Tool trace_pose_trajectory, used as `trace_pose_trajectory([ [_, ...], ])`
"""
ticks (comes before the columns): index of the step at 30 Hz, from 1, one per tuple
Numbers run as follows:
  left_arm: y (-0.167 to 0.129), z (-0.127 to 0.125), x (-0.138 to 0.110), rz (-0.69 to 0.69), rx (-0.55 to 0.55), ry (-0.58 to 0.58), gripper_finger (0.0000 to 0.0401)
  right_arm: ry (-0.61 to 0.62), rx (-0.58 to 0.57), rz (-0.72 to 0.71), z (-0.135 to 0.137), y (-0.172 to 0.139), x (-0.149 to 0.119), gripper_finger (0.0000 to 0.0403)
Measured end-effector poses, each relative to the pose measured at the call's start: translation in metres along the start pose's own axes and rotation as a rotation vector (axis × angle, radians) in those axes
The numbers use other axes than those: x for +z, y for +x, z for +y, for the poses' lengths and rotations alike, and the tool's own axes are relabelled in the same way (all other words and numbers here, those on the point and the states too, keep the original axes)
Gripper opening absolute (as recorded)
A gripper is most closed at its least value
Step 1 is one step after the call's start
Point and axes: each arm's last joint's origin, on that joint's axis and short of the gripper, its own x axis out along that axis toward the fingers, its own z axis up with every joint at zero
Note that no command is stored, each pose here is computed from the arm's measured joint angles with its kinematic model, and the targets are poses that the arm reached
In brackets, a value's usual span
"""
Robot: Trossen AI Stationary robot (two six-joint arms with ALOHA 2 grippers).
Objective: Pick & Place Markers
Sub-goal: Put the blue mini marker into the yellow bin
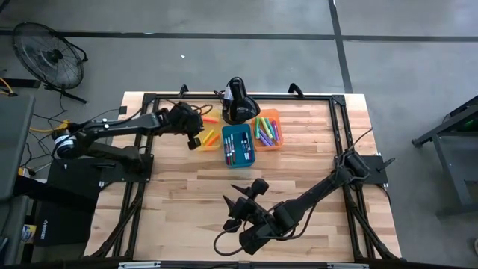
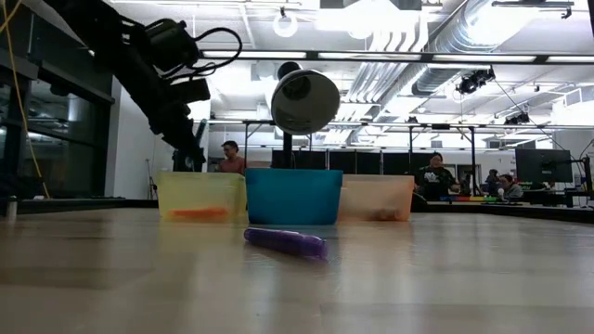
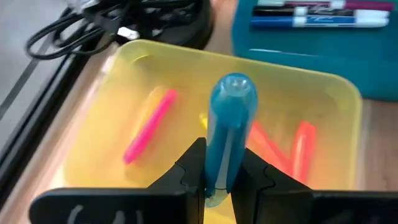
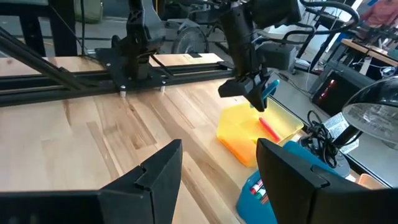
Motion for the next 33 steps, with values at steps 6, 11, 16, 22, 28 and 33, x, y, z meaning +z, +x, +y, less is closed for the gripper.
trace_pose_trajectory([
  [6, 0.002, 0.012, 0.011, 0.1, 0.007, 0.008, 0.0039, 0.021, 0.011, 0.015, -0.001, 0.004, 0.001, 0.0194],
  [11, 0.008, 0.017, 0.02, 0.211, -0.013, 0.066, 0.004, 0.036, 0.044, 0.039, -0.001, 0.006, 0.0, 0.0194],
  [16, 0.023, 0.019, 0.024, 0.333, -0.005, 0.093, 0.004, 0.036, 0.053, 0.044, -0.001, 0.006, 0.0, 0.0194],
  [22, 0.039, 0.019, 0.024, 0.412, -0.033, 0.119, 0.004, 0.027, 0.05, 0.052, -0.001, 0.006, -0.001, 0.0194],
  [28, 0.045, 0.019, 0.021, 0.442, -0.039, 0.115, 0.0047, 0.022, 0.039, 0.077, -0.004, 0.006, -0.005, 0.0194],
  [33, 0.046, 0.018, 0.021, 0.439, -0.039, 0.115, 0.0073, 0.028, 0.035, 0.088, -0.005, 0.006, -0.007, 0.0194],
])
